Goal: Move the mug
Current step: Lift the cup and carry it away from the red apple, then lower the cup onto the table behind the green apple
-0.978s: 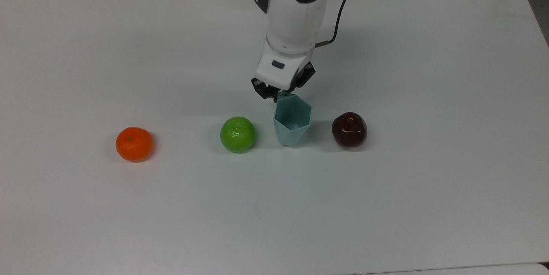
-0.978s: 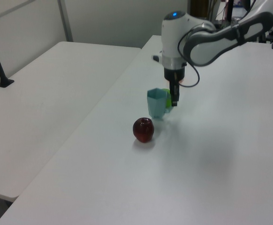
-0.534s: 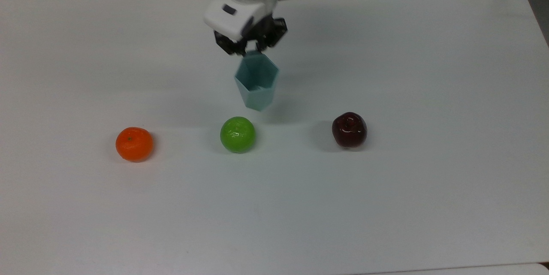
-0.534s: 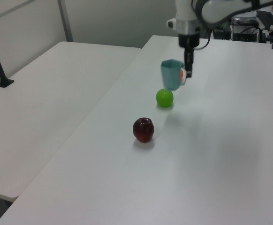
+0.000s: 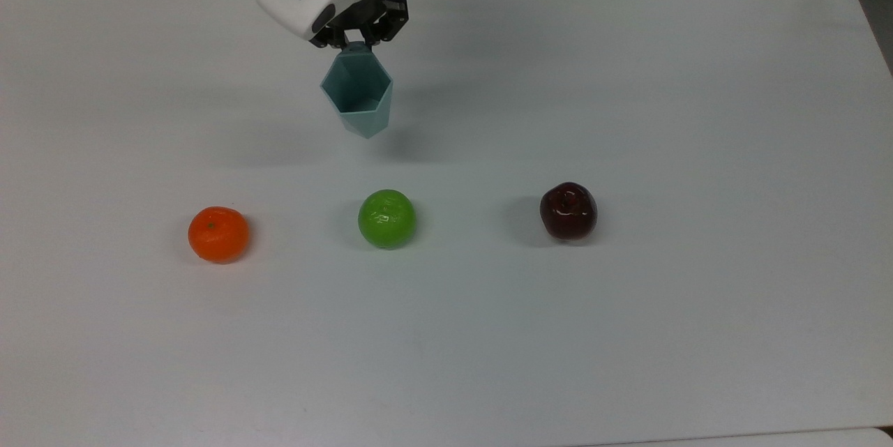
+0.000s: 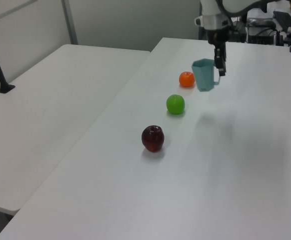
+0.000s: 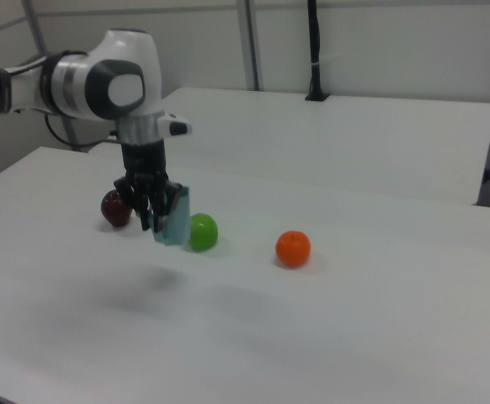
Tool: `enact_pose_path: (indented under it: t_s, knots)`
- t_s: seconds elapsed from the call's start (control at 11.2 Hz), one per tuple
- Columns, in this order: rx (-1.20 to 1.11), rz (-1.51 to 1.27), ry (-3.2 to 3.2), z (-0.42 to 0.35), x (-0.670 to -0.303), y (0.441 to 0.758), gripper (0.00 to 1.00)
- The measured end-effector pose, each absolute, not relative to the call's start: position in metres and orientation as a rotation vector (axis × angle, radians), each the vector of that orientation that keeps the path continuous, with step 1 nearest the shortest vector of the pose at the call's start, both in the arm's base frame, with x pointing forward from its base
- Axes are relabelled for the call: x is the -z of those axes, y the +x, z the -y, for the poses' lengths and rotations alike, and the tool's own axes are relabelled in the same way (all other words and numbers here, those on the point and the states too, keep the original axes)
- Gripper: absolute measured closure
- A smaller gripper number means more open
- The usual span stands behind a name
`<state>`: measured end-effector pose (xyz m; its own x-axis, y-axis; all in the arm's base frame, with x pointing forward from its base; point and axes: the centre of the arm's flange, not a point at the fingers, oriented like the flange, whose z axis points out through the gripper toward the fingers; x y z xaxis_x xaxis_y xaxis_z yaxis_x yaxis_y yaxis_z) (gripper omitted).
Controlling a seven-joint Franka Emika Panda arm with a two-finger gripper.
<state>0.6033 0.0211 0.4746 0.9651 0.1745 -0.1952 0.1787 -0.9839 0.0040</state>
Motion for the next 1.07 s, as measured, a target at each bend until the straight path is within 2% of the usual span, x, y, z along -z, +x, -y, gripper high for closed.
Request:
enact_pose_path:
  t_s: [0.18,0.53,0.98,1.07]
  knots:
    - [0.376,-0.243,3.093,-0.007,-0.450,0.595,0.75]
    - [0.355,-0.180,3.095,-0.007,-0.399,0.587,0.75]
    - [0.343,-0.111,3.091,-0.019,-0.373,0.592,0.75]
    - [0.343,-0.108,3.090,-0.019,-0.373,0.592,0.71]
